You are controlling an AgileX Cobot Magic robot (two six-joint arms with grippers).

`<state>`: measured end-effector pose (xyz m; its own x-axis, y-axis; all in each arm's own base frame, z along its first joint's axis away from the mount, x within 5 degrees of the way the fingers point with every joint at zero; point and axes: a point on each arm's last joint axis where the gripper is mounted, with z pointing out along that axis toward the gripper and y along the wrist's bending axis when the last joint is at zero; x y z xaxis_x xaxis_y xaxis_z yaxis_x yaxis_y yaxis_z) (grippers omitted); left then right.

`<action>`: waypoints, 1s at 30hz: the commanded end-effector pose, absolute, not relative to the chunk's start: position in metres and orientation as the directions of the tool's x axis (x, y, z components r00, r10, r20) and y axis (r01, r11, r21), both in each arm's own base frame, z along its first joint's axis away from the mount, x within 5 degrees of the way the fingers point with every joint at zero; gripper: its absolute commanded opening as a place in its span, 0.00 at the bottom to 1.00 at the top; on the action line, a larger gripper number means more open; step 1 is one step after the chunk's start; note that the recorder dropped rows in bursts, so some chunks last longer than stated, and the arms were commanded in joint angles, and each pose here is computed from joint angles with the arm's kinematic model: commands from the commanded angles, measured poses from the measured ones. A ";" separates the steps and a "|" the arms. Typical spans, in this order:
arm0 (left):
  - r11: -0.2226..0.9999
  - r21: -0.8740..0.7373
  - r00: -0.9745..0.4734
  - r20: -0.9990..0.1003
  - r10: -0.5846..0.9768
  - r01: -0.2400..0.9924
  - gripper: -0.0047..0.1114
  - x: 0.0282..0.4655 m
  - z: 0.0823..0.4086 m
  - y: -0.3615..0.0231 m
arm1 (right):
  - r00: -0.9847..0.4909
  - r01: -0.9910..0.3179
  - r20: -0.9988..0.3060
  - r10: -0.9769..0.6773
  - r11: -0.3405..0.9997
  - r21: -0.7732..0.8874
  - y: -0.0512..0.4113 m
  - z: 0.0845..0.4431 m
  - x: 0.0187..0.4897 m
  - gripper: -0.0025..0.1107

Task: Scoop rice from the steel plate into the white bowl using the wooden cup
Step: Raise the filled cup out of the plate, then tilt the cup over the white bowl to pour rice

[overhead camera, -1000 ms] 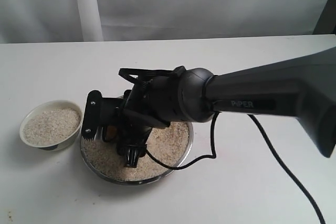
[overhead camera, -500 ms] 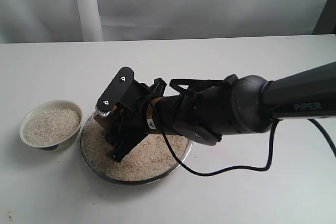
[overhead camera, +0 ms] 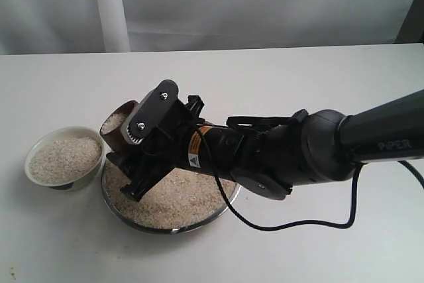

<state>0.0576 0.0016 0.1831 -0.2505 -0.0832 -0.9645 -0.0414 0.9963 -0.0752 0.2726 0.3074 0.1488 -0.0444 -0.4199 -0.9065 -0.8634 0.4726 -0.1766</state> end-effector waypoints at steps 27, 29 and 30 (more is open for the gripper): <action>0.995 -0.086 -0.242 -0.966 -0.093 -0.043 0.04 0.058 0.185 0.002 | 0.296 -0.733 -0.480 -0.826 0.126 -0.668 0.410 0.227 0.318 0.02; 0.995 -0.086 -0.242 -0.966 -0.093 -0.043 0.04 0.058 0.185 0.002 | 0.331 -0.728 -0.437 -0.836 0.068 -0.683 0.417 0.213 0.317 0.02; 0.995 -0.086 -0.242 -0.966 -0.093 -0.043 0.04 0.058 0.185 0.002 | 0.347 -0.722 -0.418 -0.839 0.045 -0.690 0.418 0.209 0.317 0.02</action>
<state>0.0576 0.0016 0.1831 -0.2505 -0.0832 -0.9645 -0.0414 0.9963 -0.0752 0.3181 0.4109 0.2161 0.2851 -0.8310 -0.4776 -0.7468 0.1198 -0.6542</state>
